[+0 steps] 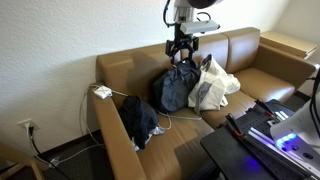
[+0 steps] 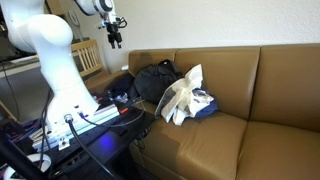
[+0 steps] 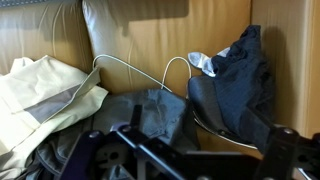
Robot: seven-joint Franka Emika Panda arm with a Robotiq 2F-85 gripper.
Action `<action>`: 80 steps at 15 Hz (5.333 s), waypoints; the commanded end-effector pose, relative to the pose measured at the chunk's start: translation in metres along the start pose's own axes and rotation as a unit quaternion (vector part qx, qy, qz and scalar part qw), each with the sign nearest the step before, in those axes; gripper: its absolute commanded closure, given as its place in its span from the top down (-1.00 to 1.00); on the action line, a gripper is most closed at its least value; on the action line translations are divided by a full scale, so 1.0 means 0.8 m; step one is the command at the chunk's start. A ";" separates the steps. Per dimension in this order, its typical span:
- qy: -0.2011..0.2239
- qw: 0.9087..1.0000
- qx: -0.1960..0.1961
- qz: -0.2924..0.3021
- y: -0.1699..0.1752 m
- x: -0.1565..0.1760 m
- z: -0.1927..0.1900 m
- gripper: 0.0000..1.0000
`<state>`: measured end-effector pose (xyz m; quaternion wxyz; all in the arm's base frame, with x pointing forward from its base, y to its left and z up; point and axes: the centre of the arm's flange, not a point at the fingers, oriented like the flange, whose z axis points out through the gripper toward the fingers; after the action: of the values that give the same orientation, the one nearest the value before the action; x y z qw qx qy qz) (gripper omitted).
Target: Place the black clothing on top of the clothing on the right
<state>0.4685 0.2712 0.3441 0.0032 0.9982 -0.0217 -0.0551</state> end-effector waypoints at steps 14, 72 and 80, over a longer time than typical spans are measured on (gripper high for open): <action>0.087 0.992 0.087 0.030 -0.215 0.031 0.224 1.00; 0.057 0.996 0.010 0.074 -0.245 0.064 0.344 1.00; 0.044 0.997 -0.014 0.068 -0.249 0.055 0.365 1.00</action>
<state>0.4887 0.4668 0.0476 0.0222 0.9958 -0.0884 -0.0114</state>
